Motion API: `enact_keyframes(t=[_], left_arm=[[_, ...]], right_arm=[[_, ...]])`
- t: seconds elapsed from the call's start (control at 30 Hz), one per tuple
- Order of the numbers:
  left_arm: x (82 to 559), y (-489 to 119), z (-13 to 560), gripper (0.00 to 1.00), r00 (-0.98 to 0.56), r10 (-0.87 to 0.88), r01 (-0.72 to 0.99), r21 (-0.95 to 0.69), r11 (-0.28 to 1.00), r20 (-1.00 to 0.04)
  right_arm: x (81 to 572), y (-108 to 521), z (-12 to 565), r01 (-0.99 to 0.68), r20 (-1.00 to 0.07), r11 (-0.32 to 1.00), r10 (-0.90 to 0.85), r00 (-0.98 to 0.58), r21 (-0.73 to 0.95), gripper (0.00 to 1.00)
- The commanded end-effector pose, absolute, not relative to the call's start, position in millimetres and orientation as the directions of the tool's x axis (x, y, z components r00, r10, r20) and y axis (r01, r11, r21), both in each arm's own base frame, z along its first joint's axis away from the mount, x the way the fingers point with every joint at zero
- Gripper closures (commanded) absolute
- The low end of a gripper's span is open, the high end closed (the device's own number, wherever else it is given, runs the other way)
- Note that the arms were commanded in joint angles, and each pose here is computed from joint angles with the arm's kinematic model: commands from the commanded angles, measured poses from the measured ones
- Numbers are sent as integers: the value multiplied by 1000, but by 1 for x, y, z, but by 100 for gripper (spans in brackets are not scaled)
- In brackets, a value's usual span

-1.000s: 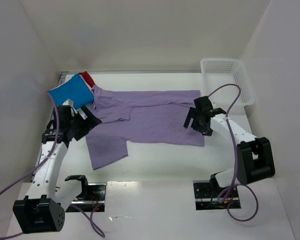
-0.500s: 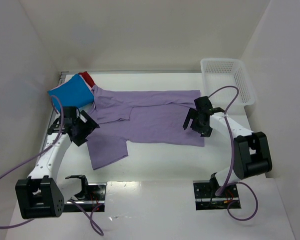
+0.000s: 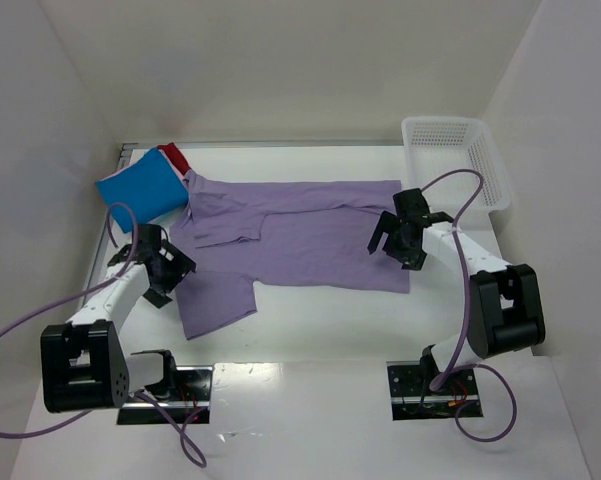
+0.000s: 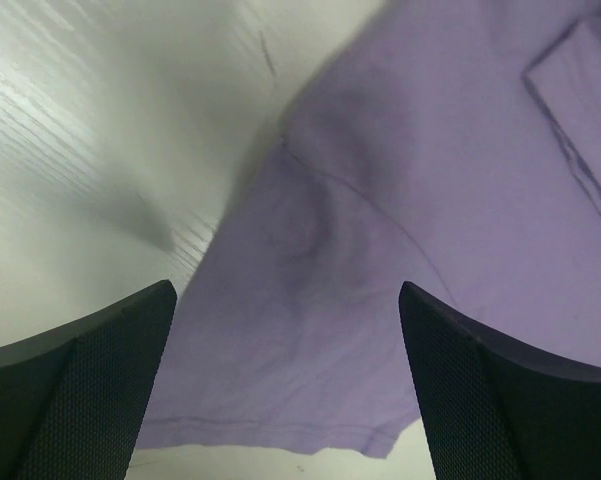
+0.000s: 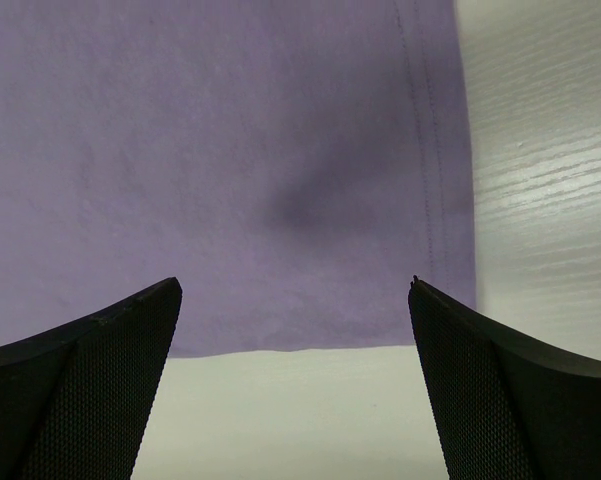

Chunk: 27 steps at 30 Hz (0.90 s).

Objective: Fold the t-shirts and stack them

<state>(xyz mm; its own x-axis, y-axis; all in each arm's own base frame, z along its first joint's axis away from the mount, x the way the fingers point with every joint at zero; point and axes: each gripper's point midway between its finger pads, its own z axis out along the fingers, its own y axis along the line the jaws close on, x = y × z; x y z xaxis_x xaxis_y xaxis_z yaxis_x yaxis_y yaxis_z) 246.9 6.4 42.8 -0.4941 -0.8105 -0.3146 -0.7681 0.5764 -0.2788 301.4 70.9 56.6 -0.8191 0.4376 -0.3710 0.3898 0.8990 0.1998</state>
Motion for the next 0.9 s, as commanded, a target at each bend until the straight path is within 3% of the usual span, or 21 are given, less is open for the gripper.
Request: enact_keyframes(t=[0.0,0.2,0.3,0.33,0.37,0.5,0.73,0.8,0.87], left_arm=[[242,14,25,0,-450,-834,-808,-250,533,-320],[243,13,17,0,-447,-840,-804,-274,528,-308],[237,10,11,7,-464,-835,-799,-268,539,-296],[238,8,11,10,-467,-836,-796,-275,539,-288],[236,8,8,20,-467,-836,-796,-274,539,-287],[233,6,6,44,-473,-837,-797,-272,540,-276],[231,6,10,52,-470,-837,-794,-279,540,-281],[230,4,12,60,-472,-837,-791,-285,540,-275],[231,4,14,62,-470,-837,-789,-292,541,-281]], right_arm=[[323,72,79,379,-430,891,453,-781,250,0],[325,68,82,393,-426,883,468,-774,257,0],[325,68,82,393,-426,883,468,-774,257,0],[325,67,82,386,-428,887,460,-778,253,0],[325,67,82,386,-428,887,460,-778,253,0],[322,67,81,388,-420,888,459,-782,247,0],[318,63,79,409,-414,885,466,-782,224,0],[316,58,77,421,-420,885,466,-779,200,0],[315,56,79,432,-423,880,474,-772,197,0]])
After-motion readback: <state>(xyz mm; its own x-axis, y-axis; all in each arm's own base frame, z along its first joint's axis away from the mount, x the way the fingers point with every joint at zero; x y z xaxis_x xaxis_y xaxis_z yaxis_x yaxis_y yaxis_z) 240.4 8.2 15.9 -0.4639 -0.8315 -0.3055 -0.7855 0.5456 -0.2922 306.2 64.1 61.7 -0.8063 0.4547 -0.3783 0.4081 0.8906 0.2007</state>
